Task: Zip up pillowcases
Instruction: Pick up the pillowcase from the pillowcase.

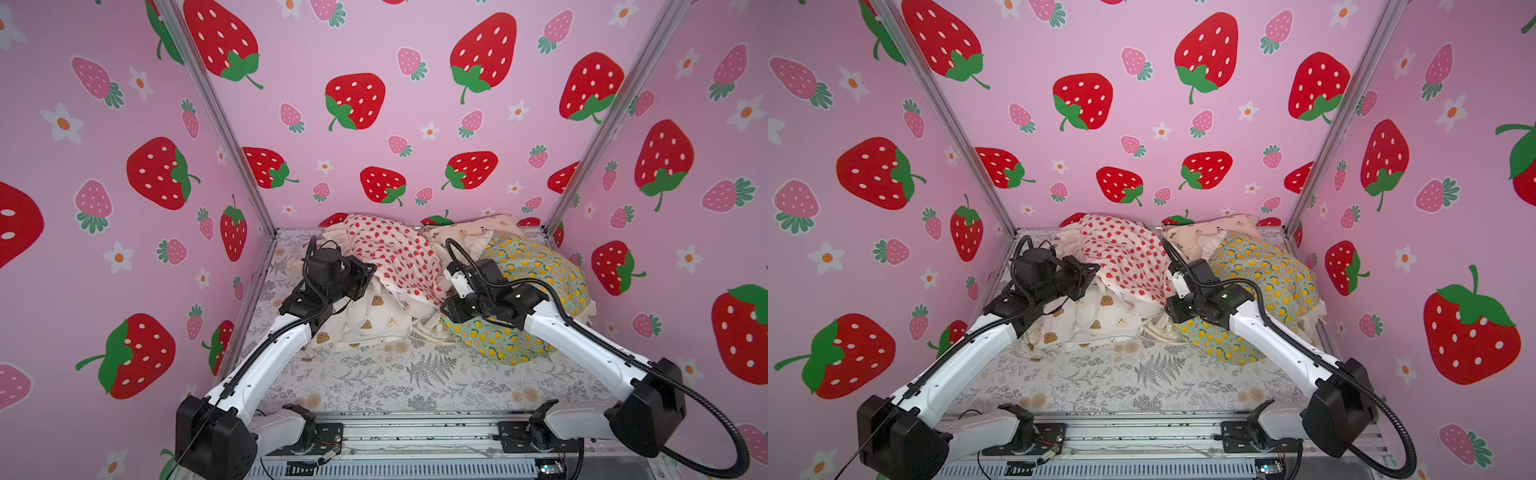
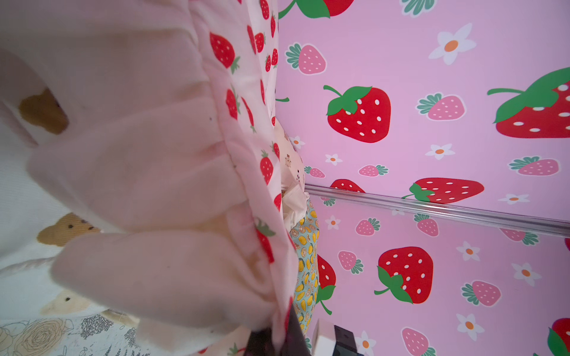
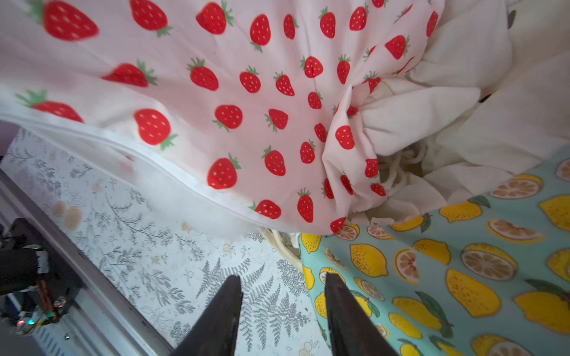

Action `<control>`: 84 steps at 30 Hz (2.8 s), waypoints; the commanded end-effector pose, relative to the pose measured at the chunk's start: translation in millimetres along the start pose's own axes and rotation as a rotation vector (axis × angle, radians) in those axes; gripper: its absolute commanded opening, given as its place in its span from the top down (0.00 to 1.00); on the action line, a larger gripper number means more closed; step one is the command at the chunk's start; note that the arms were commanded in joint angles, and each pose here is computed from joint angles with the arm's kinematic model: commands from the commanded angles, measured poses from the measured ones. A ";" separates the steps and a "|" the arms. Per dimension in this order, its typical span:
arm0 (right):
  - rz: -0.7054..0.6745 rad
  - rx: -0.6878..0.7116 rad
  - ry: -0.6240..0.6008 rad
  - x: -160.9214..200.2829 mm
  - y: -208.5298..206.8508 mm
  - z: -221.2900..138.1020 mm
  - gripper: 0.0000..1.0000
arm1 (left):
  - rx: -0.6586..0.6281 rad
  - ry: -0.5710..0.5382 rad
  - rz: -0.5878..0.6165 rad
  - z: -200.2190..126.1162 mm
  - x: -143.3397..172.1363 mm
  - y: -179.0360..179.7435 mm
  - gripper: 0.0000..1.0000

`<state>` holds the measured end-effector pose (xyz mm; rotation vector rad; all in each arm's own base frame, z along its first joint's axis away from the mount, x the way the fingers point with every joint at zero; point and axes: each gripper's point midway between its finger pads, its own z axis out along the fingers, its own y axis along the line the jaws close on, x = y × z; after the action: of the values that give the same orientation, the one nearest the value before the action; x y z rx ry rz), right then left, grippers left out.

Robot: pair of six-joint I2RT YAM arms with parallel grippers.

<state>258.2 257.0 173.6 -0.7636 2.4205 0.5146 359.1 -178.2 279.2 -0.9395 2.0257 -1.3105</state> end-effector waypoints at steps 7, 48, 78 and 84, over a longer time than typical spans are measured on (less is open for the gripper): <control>-0.149 0.054 -0.100 -12.8 -6.9 26.0 0.54 | 0.077 -0.024 0.005 -8.1 -6.6 -34.4 1.00; -0.285 0.081 -0.154 -26.0 3.0 72.0 0.70 | 0.070 -0.025 -0.004 -8.1 -15.3 -35.6 1.00; 0.038 0.226 -0.469 -173.3 -50.0 -130.6 1.00 | 0.196 -0.040 0.008 -40.1 -34.0 -122.0 1.00; 0.040 0.188 -0.347 -157.5 -49.6 -98.2 1.00 | 0.146 0.087 -0.034 -28.0 4.4 -89.5 0.96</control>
<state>363.3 237.6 362.1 -0.4919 2.0221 0.4065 372.9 -183.8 381.2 -0.8560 1.9132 -1.4745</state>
